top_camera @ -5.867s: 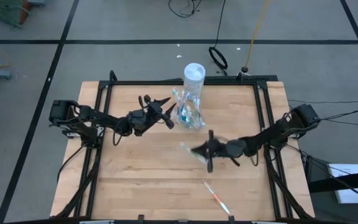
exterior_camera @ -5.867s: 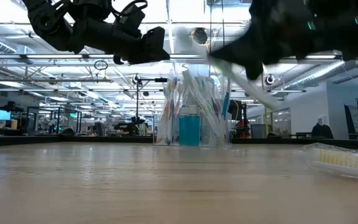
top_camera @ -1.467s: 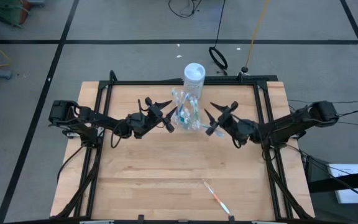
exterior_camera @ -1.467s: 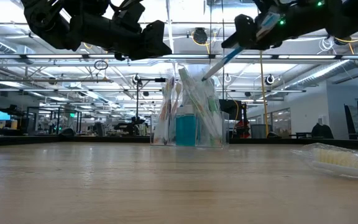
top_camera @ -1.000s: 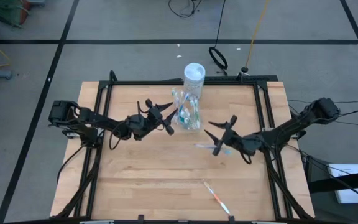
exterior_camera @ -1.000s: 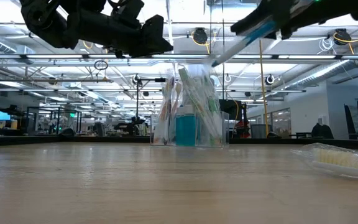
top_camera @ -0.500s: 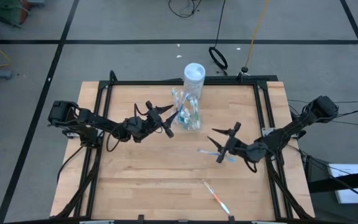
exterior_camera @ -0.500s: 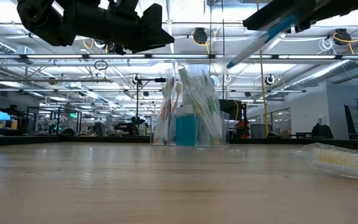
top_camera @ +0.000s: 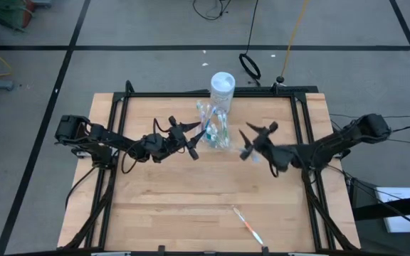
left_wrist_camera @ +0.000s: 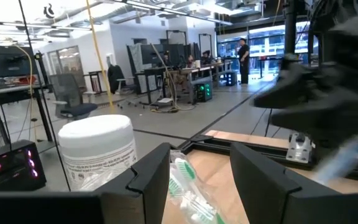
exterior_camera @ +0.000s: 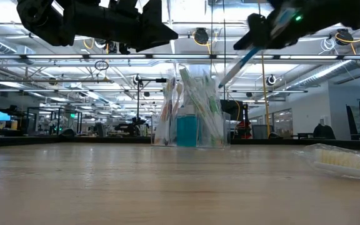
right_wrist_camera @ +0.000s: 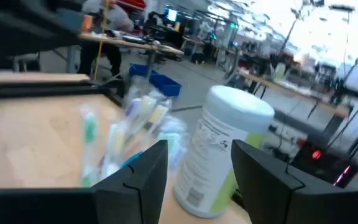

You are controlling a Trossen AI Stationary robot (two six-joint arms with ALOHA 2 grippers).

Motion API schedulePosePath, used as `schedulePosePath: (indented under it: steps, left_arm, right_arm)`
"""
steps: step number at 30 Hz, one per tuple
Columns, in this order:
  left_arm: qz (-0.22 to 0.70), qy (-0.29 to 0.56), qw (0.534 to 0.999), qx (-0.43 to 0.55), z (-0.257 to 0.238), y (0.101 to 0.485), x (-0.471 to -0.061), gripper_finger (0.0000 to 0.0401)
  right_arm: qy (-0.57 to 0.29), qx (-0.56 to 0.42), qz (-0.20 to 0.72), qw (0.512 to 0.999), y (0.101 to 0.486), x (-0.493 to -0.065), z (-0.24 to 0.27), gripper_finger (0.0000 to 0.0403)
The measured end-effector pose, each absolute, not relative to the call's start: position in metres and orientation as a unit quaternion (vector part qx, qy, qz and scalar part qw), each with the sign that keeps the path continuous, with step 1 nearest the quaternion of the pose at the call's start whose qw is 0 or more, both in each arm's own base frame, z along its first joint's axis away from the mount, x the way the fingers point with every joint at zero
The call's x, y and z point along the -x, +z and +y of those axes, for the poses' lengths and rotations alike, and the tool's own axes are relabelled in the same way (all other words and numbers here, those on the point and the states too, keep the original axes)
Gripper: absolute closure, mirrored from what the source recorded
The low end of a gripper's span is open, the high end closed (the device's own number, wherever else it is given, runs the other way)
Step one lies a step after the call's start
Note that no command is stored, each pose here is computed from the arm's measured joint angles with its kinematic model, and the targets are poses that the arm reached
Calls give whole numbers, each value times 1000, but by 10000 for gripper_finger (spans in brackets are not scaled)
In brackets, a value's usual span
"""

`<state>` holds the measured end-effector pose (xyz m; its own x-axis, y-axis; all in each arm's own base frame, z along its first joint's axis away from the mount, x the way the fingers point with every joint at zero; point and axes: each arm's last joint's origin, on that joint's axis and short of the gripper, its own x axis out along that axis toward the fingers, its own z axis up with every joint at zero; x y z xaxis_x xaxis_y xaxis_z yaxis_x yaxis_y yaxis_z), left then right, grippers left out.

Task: Pick & Place toothbrushing station
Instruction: Put the blue toothbrush into the transparent organizer

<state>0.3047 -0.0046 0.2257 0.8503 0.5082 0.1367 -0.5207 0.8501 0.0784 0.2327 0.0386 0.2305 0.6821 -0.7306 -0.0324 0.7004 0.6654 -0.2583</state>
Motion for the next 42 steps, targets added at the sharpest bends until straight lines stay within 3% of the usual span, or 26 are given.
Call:
schedulePosePath:
  steps: [11,21,35,38,42]
  left_arm:
    - [-21,256,963,-76,-5,219,-306,226]
    - [26,130,988,-85,-3,208,-309,226]
    - [79,120,988,-48,2,182,-320,226]
    - [78,119,989,-35,1,181,-327,226]
    - [75,116,990,-32,-2,183,-328,226]
  right_arm:
    - [-358,-5,62,932,214,-249,-25,234]
    - [-348,-18,117,930,193,-254,-37,234]
    - [-337,-12,135,932,192,-252,-44,234]
    - [-333,16,146,932,195,-250,-42,247]
    - [-330,43,160,929,200,-244,-43,300]
